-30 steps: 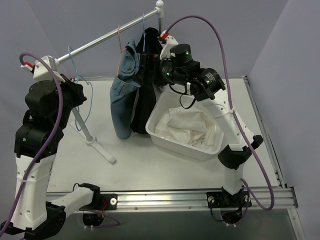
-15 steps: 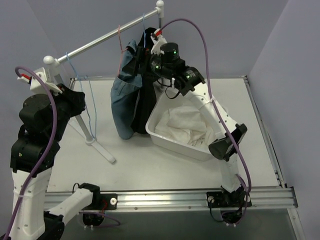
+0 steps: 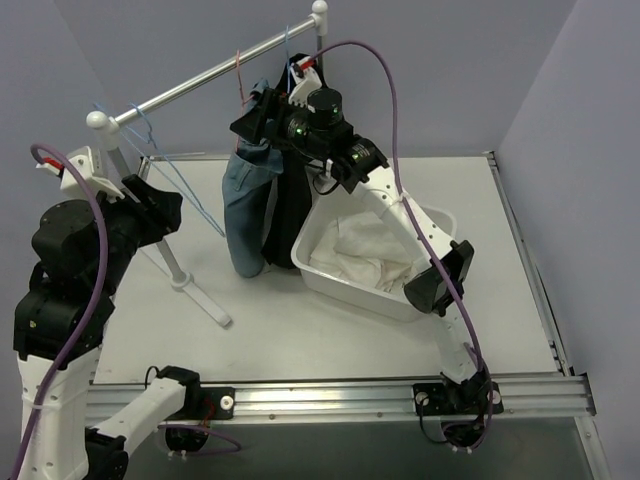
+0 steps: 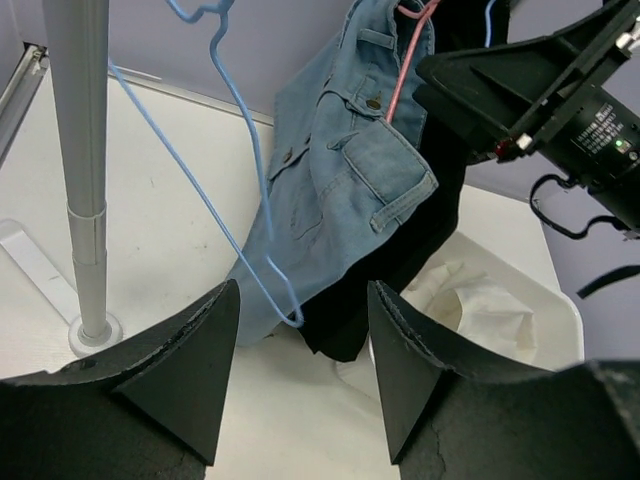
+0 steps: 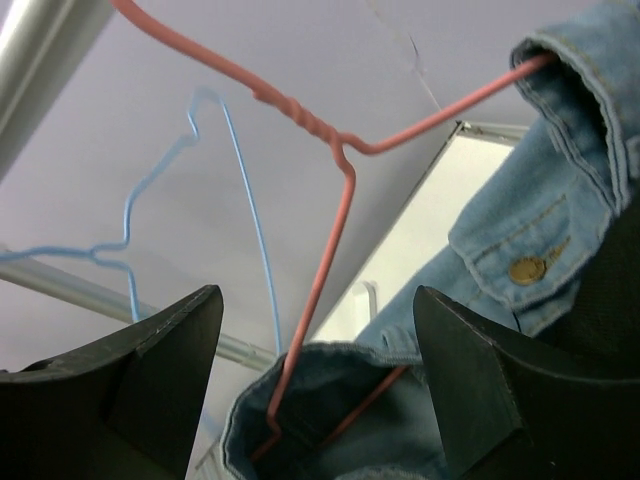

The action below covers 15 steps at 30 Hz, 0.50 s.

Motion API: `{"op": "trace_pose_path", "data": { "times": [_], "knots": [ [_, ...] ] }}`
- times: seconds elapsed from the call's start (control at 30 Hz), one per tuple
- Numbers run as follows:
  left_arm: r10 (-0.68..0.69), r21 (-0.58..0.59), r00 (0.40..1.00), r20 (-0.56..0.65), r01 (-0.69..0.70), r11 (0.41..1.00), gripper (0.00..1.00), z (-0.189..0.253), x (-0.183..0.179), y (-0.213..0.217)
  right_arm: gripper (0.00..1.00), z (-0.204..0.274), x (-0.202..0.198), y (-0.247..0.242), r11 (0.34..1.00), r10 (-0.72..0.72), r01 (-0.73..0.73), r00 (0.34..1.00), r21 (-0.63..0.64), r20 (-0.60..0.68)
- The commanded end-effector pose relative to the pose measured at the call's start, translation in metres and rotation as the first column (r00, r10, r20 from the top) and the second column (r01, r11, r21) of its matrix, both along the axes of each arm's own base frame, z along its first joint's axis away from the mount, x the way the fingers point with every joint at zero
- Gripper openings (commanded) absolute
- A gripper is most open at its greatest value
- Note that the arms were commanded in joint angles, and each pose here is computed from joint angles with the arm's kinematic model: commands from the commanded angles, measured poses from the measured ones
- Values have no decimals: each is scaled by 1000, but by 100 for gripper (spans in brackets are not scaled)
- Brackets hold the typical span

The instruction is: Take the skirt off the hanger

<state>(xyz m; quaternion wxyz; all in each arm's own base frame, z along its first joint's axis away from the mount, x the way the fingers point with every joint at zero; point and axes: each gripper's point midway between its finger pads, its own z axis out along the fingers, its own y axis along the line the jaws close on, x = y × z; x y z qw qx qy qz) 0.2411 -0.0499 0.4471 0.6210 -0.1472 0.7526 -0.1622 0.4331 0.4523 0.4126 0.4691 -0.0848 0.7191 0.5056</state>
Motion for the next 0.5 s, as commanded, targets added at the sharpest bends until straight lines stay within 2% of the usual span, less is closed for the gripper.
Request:
{"op": "trace_pose_path", "data": {
  "times": [0.0, 0.27, 0.47],
  "knots": [
    [-41, -18, 999, 0, 41, 999, 63, 0, -13, -4, 72, 31, 2, 14, 996, -10, 2, 996, 94, 93],
    [-186, -45, 981, 45, 188, 981, 63, 15, -41, -23, 62, 30, 5, 36, 990, -79, 62, 988, 127, 134],
    [-236, -33, 971, 37, 237, 971, 63, 14, -65, -25, 51, 40, 6, 37, 985, -92, 67, 984, 160, 154]
  ]
}}
